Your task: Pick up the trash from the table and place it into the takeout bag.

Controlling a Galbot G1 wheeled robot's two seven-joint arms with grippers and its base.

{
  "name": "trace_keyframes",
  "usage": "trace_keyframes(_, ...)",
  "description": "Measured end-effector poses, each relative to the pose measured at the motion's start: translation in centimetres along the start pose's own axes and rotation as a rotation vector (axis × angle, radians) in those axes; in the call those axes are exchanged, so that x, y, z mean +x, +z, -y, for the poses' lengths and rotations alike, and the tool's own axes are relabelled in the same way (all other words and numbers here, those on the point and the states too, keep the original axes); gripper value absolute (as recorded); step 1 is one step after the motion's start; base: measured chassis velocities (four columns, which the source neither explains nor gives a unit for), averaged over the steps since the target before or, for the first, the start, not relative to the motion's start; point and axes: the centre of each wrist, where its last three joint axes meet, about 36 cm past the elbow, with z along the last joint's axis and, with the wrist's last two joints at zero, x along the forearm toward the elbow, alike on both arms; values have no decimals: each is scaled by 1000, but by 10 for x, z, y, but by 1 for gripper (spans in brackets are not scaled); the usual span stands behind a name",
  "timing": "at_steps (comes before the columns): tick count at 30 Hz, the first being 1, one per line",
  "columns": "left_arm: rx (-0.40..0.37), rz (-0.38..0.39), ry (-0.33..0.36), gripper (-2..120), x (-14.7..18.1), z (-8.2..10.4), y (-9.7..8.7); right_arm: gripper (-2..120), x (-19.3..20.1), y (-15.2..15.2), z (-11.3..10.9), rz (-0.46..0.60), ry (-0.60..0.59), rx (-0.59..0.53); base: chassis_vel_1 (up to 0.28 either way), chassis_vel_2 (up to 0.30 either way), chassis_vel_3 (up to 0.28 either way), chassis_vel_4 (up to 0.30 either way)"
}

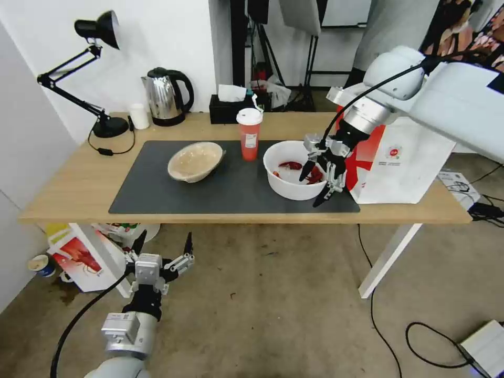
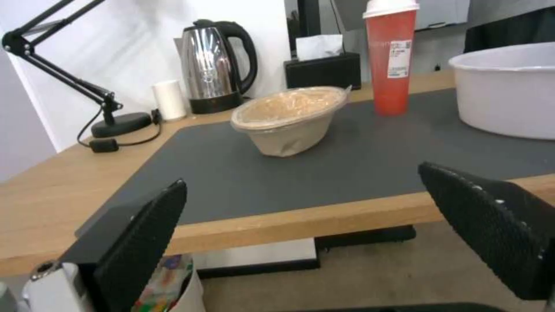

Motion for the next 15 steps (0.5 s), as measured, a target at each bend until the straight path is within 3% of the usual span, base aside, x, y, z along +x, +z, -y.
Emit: trace_keyframes(15,0,0,0,100,0,0,0,100,2,5,3,-2,14,-5,0,0,0,0)
